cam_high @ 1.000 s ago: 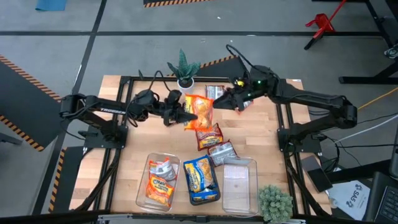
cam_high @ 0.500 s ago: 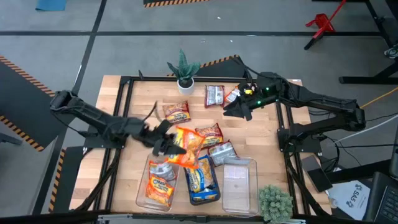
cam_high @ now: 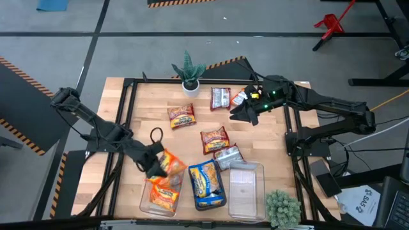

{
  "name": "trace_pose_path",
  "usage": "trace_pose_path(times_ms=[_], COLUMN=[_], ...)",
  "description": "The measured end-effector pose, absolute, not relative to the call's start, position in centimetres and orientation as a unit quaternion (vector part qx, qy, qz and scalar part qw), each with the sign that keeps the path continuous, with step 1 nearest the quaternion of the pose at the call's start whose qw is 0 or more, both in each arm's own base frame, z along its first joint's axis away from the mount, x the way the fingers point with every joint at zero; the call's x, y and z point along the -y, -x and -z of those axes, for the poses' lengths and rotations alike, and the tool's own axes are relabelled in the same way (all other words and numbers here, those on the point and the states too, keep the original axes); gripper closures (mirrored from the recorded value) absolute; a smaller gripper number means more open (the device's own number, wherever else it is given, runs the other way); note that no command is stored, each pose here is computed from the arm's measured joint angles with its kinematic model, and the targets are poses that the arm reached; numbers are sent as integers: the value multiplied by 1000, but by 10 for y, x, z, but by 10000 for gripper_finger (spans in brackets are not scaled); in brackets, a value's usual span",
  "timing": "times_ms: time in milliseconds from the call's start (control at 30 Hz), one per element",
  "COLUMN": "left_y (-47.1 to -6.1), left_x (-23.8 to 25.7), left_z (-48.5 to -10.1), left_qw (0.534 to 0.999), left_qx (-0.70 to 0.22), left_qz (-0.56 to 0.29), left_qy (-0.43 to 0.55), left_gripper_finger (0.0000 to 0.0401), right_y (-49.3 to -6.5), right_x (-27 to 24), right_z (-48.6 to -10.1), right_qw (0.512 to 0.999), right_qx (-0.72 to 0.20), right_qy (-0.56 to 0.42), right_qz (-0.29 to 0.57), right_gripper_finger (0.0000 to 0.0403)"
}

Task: Sort Maruchan noodles
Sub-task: Put the orange noodle pack into the left transparent bin

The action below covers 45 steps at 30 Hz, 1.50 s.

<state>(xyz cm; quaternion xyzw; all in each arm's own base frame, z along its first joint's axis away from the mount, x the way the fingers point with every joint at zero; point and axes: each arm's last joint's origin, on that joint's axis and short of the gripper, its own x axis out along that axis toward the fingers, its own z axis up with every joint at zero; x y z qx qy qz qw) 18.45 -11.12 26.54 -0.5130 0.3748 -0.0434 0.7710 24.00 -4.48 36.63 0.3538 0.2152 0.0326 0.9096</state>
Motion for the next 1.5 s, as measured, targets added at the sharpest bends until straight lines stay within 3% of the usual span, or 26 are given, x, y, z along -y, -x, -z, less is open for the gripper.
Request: trace_pose_path(times_ms=[200,700,1100,1500], left_y=[-180,-213,-231,-235], left_x=[96,56,45,45], left_z=[-262,-237,-209,-212], left_qw=[739,698,712,734], left_qx=[-449,-516,-524,-504], left_qz=[85,236,278,308], left_qy=[494,436,376,336], left_gripper_finger=[287,287,287,261], right_y=[-240,-240,-240,-240], right_x=[45,47,48,48], right_z=[-366,-365,-365,-365], right_qw=[911,913,915,917], right_qx=[-213,-211,-206,-205], right_qy=[-352,-349,-346,-342], right_qz=[-21,1,19,22], right_gripper_finger=[175,175,175,175])
